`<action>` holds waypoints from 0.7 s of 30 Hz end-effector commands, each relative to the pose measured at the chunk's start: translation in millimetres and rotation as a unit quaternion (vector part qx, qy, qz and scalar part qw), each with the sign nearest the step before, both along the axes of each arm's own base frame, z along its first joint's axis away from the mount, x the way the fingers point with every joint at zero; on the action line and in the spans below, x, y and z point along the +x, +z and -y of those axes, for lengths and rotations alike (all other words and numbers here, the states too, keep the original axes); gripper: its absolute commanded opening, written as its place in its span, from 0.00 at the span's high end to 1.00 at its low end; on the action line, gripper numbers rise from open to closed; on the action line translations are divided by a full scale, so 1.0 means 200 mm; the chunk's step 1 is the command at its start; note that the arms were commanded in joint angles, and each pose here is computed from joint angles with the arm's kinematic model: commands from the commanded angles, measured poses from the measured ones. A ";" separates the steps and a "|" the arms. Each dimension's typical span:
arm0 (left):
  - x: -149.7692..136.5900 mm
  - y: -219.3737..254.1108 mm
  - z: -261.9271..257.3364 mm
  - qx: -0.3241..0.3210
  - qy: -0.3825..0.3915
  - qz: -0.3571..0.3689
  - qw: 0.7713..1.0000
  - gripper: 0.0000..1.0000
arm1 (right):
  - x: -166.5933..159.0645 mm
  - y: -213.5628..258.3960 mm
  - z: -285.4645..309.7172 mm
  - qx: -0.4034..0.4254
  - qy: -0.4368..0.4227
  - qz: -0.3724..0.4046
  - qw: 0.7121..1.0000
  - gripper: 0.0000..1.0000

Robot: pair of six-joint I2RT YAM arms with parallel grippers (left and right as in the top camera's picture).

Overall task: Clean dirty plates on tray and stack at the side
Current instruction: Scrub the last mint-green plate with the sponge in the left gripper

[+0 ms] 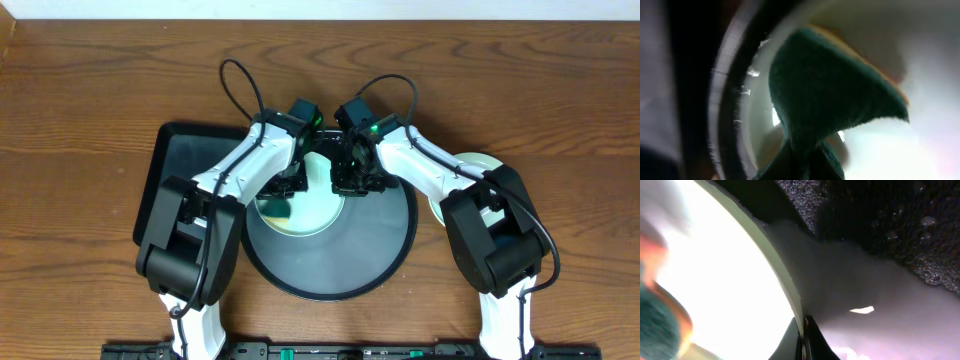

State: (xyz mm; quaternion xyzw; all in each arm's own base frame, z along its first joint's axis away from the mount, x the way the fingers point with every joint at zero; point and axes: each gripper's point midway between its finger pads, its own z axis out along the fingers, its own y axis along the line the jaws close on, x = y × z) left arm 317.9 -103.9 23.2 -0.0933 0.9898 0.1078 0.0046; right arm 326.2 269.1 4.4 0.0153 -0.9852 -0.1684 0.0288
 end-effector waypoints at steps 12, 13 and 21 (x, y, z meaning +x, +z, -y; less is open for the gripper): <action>0.00 -0.01 0.38 -0.212 -0.196 -0.021 0.957 0.93 | 0.00 -0.04 0.01 -0.018 -0.002 -0.001 1.000 0.99; 0.02 -0.01 0.40 -0.219 -0.201 -0.014 0.955 0.93 | 0.00 -0.04 0.01 -0.018 -0.002 -0.001 1.000 0.99; 0.14 -0.02 0.28 -0.167 -0.178 0.026 0.969 0.93 | 0.00 -0.04 0.01 -0.018 -0.002 -0.002 1.000 0.99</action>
